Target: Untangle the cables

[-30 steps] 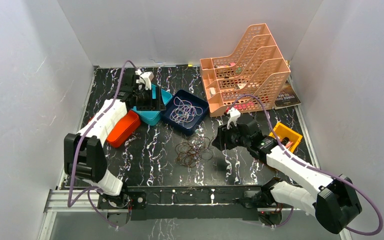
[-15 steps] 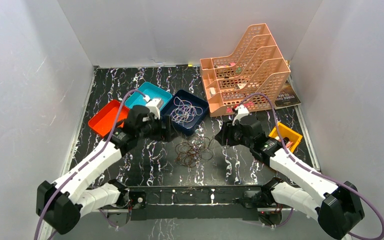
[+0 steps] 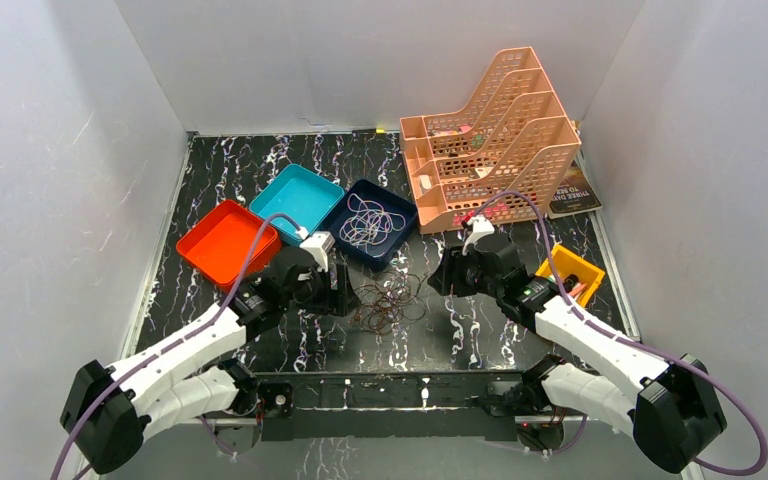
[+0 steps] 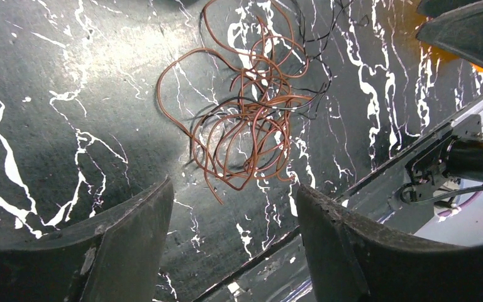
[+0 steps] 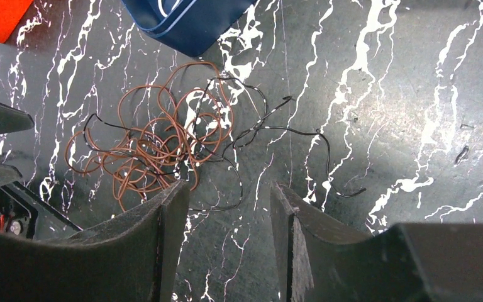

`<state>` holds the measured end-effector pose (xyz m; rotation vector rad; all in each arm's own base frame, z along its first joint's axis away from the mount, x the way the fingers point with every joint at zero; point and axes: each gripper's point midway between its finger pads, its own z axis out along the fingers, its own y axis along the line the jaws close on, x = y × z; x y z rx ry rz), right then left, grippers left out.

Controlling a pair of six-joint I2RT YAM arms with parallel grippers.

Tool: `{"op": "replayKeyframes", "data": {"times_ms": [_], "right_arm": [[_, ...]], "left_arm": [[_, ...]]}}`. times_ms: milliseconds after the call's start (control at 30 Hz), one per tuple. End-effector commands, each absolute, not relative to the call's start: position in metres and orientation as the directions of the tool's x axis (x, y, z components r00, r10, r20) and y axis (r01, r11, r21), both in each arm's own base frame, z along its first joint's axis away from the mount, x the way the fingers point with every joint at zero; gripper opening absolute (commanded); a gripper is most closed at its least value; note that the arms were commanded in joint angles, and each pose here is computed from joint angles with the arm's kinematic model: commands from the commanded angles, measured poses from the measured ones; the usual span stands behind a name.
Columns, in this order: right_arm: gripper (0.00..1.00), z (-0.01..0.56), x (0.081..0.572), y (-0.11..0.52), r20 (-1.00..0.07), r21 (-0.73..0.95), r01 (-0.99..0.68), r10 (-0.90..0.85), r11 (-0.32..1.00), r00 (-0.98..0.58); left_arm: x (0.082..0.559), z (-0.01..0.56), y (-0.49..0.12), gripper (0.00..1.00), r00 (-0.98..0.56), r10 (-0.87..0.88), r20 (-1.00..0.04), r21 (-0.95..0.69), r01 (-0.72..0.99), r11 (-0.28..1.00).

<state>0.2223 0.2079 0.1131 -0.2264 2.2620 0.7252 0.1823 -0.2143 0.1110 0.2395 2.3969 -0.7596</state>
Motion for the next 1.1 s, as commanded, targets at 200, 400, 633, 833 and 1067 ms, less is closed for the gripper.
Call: {"op": "replayKeyframes", "data": {"times_ms": [200, 400, 633, 833, 1067], "right_arm": [[0.59, 0.123, 0.224, 0.215, -0.714, 0.459, -0.385, 0.074, 0.801, -0.696], [0.59, 0.122, 0.223, 0.215, -0.711, 0.461, -0.385, 0.072, 0.8, -0.7], [0.59, 0.122, 0.223, 0.215, -0.711, 0.462, -0.381, 0.077, 0.801, -0.699], [0.59, 0.122, 0.222, 0.214, -0.71, 0.463, -0.379, 0.08, 0.801, -0.699], [0.59, 0.136, 0.227, 0.212, -0.749, 0.452, -0.396, 0.099, 0.799, -0.655]], "left_arm": [[0.186, 0.096, -0.239, 0.63, -0.784, -0.001, -0.621, -0.493, 0.39, 0.777], [0.188, 0.085, -0.246, 0.53, -0.79, 0.016, -0.613, -0.491, 0.398, 0.775], [0.191, 0.076, -0.249, 0.37, -0.791, 0.032, -0.611, -0.479, 0.402, 0.78], [0.192, 0.074, -0.253, 0.16, -0.795, 0.034, -0.606, -0.488, 0.405, 0.773], [0.193, 0.089, -0.249, 0.01, -0.781, 0.015, -0.624, -0.483, 0.401, 0.779]]}}
